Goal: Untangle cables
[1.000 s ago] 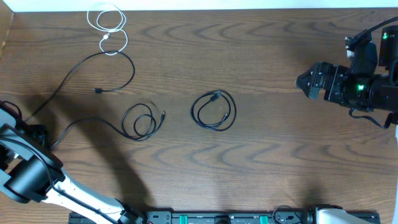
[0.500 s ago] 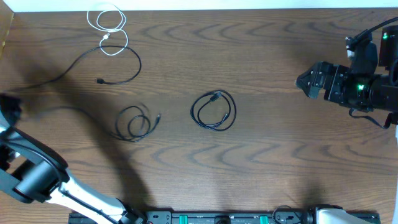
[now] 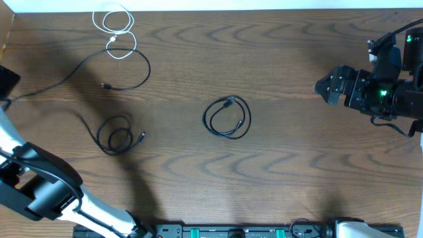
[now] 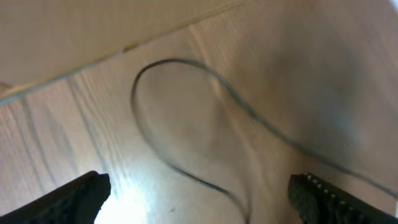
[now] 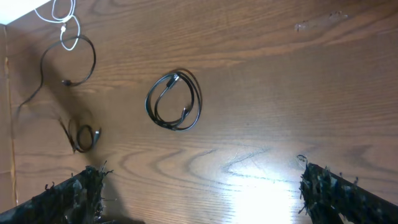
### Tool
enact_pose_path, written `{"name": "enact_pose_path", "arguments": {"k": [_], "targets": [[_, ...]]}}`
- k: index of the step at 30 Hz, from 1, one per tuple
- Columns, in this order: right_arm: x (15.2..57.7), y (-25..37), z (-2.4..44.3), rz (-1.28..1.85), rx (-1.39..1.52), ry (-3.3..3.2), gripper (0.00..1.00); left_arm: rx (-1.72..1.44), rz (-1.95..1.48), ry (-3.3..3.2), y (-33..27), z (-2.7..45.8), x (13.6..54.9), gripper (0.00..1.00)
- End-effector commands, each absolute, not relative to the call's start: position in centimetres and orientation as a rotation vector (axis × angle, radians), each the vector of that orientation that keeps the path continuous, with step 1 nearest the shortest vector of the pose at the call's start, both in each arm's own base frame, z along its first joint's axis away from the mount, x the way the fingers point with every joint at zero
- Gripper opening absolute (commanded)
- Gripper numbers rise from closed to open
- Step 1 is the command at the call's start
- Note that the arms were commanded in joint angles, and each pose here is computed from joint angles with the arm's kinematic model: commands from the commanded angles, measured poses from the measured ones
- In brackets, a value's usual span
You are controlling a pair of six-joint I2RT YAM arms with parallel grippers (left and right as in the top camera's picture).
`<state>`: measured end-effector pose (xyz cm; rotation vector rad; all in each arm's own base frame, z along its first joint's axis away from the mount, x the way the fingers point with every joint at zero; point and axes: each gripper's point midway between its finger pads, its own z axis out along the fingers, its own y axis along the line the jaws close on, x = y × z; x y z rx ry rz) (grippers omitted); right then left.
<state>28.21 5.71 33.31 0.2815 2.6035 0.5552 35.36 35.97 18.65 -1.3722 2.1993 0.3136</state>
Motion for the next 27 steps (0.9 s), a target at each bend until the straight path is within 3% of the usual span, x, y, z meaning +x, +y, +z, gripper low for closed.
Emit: {"name": "enact_pose_path", "arguments": {"k": [1,11,18,27], "targets": [[27.9,6.3,33.3,0.576,0.271,2.611,0.99,-1.407,0.318,2.275,35.5,16.5,34.3,0.97],[28.0,6.3,33.3,0.575,0.269,2.609,0.99,-1.672,-0.258,2.318,26.9,14.5,35.0,0.97],[28.1,6.3,33.4,0.565,0.229,2.603,0.99,-1.819,-0.29,2.585,19.1,12.7,32.1,0.97],[28.1,6.3,33.4,0.542,0.15,2.601,0.99,-1.732,-0.276,2.924,10.8,8.4,30.0,0.97]]}}
